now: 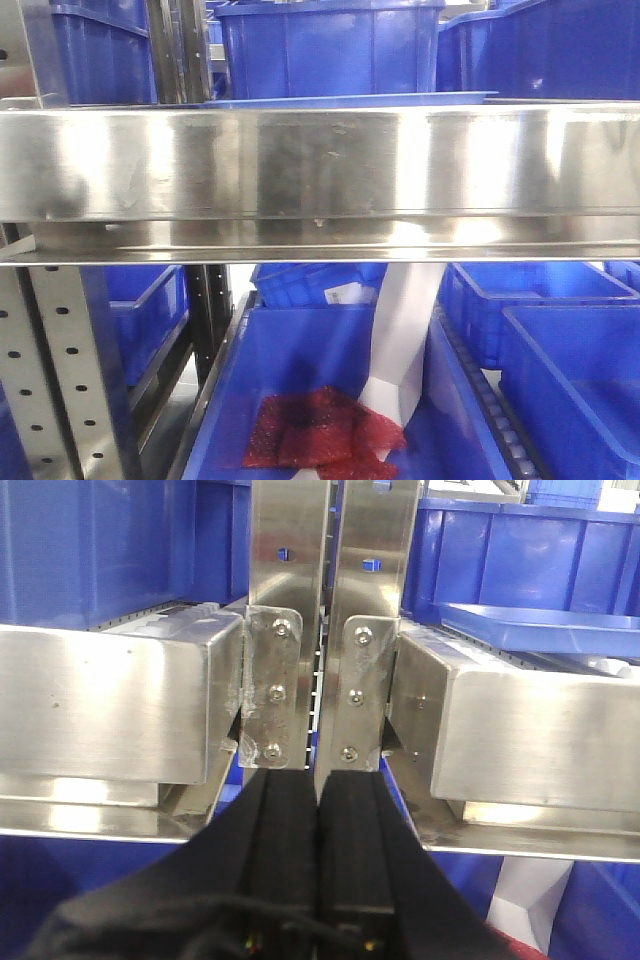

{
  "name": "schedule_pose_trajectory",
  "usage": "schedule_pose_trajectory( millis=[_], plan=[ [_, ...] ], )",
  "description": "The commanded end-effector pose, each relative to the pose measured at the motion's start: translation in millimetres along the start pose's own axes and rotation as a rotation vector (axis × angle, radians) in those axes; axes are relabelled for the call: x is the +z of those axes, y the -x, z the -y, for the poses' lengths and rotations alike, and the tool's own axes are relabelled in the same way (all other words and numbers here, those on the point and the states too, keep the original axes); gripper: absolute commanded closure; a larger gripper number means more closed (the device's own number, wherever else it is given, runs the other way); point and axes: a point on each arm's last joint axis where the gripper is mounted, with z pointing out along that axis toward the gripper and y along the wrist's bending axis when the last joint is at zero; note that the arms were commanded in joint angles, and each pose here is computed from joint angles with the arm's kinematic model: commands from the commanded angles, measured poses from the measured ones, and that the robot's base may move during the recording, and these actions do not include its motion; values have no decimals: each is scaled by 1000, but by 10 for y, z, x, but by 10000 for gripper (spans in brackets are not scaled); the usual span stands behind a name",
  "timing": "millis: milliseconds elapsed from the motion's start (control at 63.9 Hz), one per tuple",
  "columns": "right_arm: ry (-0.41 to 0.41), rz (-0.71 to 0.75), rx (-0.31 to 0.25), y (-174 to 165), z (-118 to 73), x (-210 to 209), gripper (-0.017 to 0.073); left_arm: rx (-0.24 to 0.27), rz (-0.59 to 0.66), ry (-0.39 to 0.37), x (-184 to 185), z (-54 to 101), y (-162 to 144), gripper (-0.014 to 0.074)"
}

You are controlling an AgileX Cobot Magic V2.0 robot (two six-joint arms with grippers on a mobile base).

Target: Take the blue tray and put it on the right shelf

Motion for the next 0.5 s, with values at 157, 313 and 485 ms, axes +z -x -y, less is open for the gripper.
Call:
schedule_pose_trajectory(
  millis=[157,313,485],
  plan=[
    [-182,187,-3,-244,151,-147,500,-7,77,-1,-2,-5,-12,642],
    [-205,223,-6,-568,181,-221,500,-7,77,-1,-2,-5,-12,642],
    [-210,167,0,-642,192,-205,500,-7,73,0,-1,-5,-16,642]
  ],
)
